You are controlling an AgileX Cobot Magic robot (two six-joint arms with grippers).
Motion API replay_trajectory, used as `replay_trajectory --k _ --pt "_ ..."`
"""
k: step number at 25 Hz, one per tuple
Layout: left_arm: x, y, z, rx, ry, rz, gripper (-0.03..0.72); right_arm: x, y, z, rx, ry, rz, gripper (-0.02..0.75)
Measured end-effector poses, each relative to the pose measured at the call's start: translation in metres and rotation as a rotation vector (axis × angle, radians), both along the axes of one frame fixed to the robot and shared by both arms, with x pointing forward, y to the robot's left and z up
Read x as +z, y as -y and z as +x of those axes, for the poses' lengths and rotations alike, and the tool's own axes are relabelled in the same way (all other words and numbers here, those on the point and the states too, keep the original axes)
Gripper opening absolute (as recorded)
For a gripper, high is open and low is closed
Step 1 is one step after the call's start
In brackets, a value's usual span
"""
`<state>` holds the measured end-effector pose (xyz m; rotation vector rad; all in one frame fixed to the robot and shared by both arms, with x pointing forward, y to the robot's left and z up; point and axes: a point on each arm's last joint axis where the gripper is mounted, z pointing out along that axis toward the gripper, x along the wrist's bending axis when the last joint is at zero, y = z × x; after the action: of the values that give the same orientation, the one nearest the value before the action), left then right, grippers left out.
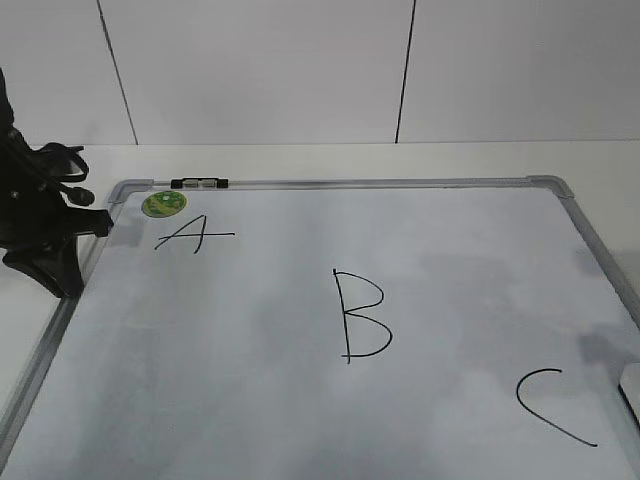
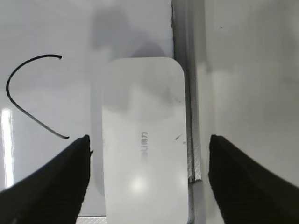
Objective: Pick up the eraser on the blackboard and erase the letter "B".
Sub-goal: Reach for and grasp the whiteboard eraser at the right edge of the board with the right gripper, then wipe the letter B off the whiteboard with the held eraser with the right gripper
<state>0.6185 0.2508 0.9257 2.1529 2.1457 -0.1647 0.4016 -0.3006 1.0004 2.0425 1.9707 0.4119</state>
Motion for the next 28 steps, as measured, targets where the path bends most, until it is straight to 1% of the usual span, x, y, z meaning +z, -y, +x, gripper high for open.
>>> replay_trajectory --k 13,28 --pt "0.000 0.000 0.000 0.000 -0.002 0.000 0.022 -0.024 -0.002 0.016 -0.020 -0.116 0.038 0.622" --pt "0.000 0.000 0.000 0.000 -0.002 0.000 0.022 -0.044 -0.002 0.025 -0.020 -0.207 0.035 0.622"
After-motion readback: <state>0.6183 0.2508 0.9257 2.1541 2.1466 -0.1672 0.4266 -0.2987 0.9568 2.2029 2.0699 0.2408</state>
